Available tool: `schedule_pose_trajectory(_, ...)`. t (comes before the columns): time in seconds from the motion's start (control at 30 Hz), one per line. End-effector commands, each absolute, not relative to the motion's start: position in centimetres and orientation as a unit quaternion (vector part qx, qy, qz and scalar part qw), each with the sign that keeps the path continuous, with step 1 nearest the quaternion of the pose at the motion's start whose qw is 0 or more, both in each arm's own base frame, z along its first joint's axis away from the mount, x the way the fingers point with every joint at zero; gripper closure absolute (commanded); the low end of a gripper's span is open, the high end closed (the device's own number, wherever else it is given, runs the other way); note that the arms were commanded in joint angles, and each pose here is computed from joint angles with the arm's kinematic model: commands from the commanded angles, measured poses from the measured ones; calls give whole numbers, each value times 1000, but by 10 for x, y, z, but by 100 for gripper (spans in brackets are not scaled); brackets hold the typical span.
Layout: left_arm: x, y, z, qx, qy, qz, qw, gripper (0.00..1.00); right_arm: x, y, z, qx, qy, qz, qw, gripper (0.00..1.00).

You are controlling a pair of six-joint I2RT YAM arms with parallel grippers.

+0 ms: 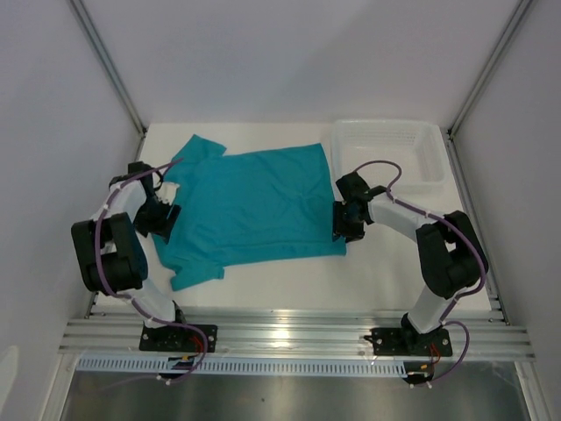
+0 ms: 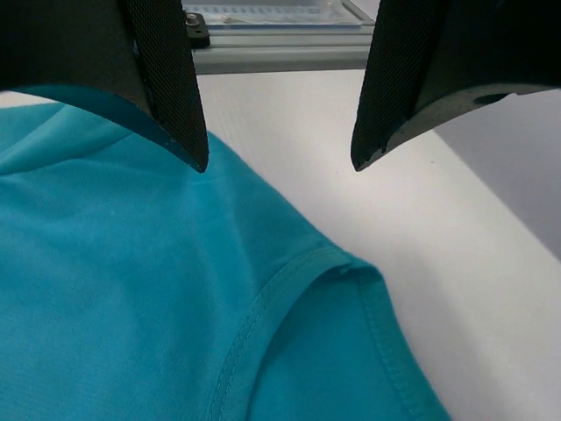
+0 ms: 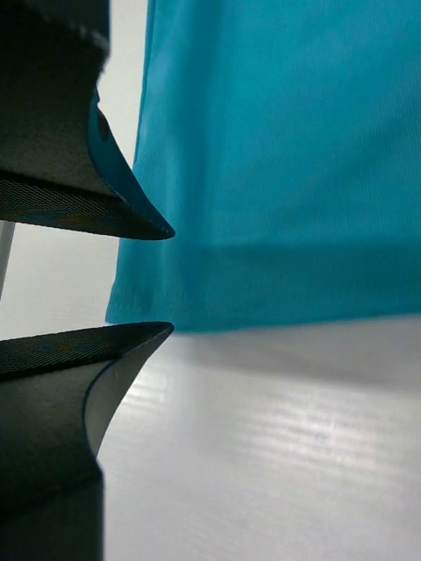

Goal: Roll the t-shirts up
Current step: Flatten the tshirt

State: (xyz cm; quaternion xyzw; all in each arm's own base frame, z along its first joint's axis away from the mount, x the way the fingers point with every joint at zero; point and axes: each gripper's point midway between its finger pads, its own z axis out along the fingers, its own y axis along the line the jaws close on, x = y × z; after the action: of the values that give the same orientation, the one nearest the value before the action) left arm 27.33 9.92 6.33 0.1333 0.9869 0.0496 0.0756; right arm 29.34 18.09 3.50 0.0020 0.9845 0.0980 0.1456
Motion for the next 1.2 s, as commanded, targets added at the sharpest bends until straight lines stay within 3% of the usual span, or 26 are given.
schedule_pose_trajectory(0.0, 296, 107, 59, 93, 989, 65, 91, 30, 305, 172, 50, 49, 978, 103, 176, 54)
schedule_pose_trajectory(0.27, 306, 133, 25, 60, 994, 69, 66, 30, 292, 179, 18, 66, 981, 118, 135, 55)
schedule_pose_trajectory(0.47, 308, 120, 13, 77, 995, 31, 63, 35, 284, 181, 4, 69, 984, 117, 117, 68)
schedule_pose_trajectory(0.6, 318, 124, 5, 79, 994, 32, 62, 61, 285, 188, 2, 68, 982, 133, 112, 85)
schedule_pose_trajectory(0.63, 326, 126, 8, 80, 994, 33, 70, 80, 288, 191, 3, 69, 981, 140, 115, 92)
schedule_pose_trajectory(0.67, 333, 128, 11, 80, 993, 36, 77, 93, 289, 194, 2, 69, 981, 144, 113, 95)
schedule_pose_trajectory(0.7, 343, 131, 16, 79, 992, 42, 90, 99, 290, 196, 1, 70, 981, 146, 110, 98)
schedule_pose_trajectory(0.73, 349, 134, 16, 80, 991, 47, 97, 99, 292, 198, 1, 70, 980, 147, 112, 100)
schedule_pose_trajectory(1.0, 402, 157, 50, 90, 979, 90, 159, 99, 305, 212, 15, 46, 978, 156, 133, 100)
schedule_pose_trajectory(1.1, 403, 161, 58, 96, 978, 98, 155, 65, 306, 220, 20, 29, 976, 163, 140, 84)
schedule_pose_trajectory(1.13, 400, 161, 60, 97, 978, 100, 154, 45, 306, 221, 20, 26, 976, 164, 140, 73)
schedule_pose_trajectory(1.17, 397, 162, 66, 101, 977, 104, 157, 39, 306, 222, 24, 23, 975, 166, 144, 68)
